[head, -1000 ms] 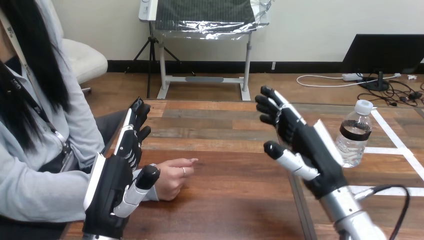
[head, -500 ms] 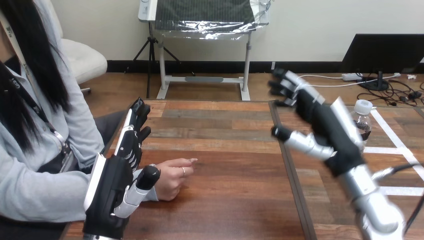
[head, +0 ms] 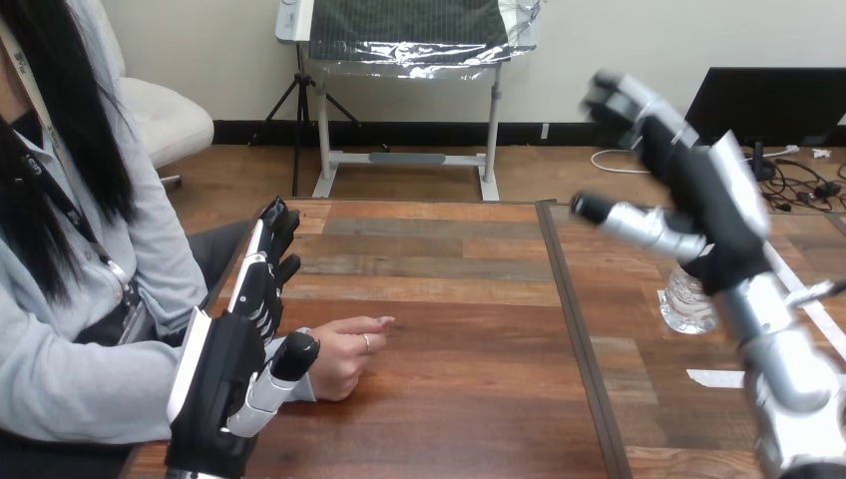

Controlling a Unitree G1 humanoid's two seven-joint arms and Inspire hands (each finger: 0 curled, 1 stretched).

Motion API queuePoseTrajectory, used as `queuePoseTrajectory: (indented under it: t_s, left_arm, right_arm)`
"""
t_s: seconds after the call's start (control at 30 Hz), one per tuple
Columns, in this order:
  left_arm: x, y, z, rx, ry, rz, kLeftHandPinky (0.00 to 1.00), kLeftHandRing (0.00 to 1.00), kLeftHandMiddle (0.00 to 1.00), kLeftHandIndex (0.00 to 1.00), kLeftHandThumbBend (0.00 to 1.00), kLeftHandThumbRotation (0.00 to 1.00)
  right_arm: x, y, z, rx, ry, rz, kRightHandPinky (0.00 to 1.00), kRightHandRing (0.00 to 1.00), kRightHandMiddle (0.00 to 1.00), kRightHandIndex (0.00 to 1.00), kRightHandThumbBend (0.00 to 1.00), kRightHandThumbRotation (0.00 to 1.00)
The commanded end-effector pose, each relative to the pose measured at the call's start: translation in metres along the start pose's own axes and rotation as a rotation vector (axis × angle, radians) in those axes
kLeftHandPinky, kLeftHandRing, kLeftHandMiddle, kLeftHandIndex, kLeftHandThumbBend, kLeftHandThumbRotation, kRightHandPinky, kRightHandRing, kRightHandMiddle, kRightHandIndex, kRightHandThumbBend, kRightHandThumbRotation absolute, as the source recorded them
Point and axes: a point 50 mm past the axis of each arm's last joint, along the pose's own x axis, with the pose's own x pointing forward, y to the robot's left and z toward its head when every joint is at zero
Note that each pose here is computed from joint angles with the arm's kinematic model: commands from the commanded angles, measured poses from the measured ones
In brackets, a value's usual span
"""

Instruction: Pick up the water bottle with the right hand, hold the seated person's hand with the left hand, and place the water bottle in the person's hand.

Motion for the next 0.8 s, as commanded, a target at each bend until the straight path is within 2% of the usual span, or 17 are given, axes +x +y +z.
queuePoseTrajectory:
  t_s: [0.0,0.37,0.5,0.67,0.77]
  left_arm:
    - [0.016,-0.001,0.01,-0.002,-0.088,0.007,0.96,1.0,1.0,1.0,1.0,0.89]
    - [0.016,-0.002,0.01,-0.003,-0.086,0.011,0.96,1.0,1.0,1.0,1.0,0.88]
    - [0.016,-0.002,0.01,-0.001,-0.087,0.006,0.96,1.0,1.0,1.0,1.0,0.88]
    - [0.016,-0.002,0.01,-0.002,-0.086,0.009,0.96,1.0,1.0,1.0,1.0,0.88]
    - [0.016,-0.001,0.01,0.0,-0.089,0.012,0.96,1.0,1.0,1.0,1.0,0.88]
  right_arm:
    - [0.054,-0.044,0.045,-0.072,-0.189,-0.141,0.87,0.89,0.87,0.89,1.0,0.53]
    - [0.067,-0.063,0.054,-0.12,-0.185,-0.208,0.89,0.9,0.85,0.88,1.0,0.46]
    - [0.07,-0.068,0.054,-0.125,-0.163,-0.218,0.91,0.91,0.85,0.88,1.0,0.44]
    - [0.074,-0.076,0.054,-0.131,-0.126,-0.257,0.93,0.91,0.85,0.88,1.0,0.44]
    - [0.076,-0.079,0.054,-0.166,-0.106,-0.274,0.93,0.91,0.85,0.88,1.0,0.44]
